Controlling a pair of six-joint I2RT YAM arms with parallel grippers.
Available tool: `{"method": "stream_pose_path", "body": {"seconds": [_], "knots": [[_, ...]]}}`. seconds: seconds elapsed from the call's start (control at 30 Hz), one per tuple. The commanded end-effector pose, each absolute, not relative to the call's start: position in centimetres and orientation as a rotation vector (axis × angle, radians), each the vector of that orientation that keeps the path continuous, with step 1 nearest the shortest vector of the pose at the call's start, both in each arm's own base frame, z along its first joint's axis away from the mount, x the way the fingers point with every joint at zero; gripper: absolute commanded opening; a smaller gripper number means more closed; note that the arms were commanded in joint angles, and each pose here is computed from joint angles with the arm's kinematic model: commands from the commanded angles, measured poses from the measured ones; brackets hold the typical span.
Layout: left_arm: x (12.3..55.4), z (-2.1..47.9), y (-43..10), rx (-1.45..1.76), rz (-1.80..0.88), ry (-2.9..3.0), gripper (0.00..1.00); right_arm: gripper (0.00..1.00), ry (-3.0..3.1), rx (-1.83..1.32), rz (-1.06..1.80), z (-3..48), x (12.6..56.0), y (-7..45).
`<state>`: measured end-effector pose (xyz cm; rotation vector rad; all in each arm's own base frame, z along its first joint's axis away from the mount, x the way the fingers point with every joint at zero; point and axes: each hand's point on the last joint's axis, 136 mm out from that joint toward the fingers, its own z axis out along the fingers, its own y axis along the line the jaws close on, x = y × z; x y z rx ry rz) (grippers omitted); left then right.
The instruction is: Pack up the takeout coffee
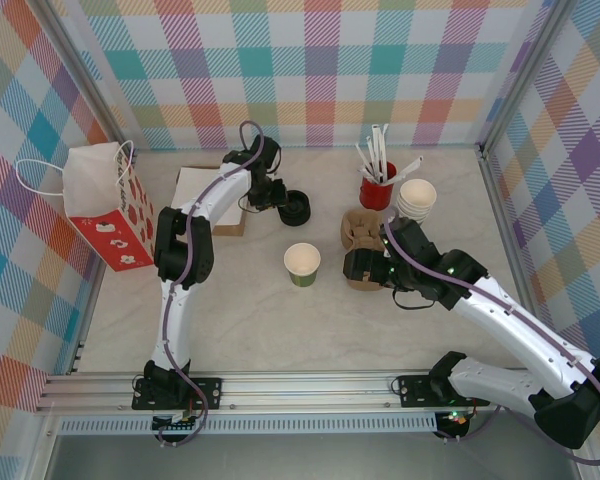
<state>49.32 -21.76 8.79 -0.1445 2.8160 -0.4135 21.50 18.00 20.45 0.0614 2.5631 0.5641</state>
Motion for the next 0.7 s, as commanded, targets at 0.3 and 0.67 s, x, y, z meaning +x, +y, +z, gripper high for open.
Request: {"method": "stream_pose_path", "body": {"seconds": [0.3, 0.67], "knots": [[49.0, 10.0, -22.2, -0.093, -0.434, 2.816, 0.11, 0.99, 2.570, 0.068, 0.550, 20.3, 21.4, 17.8], [48.6, 15.0, -22.3, -0.077, -0.503, 2.696, 0.09, 1.00, 2.486, 0.049, 0.631, 21.3, 21.6, 17.7]]}}
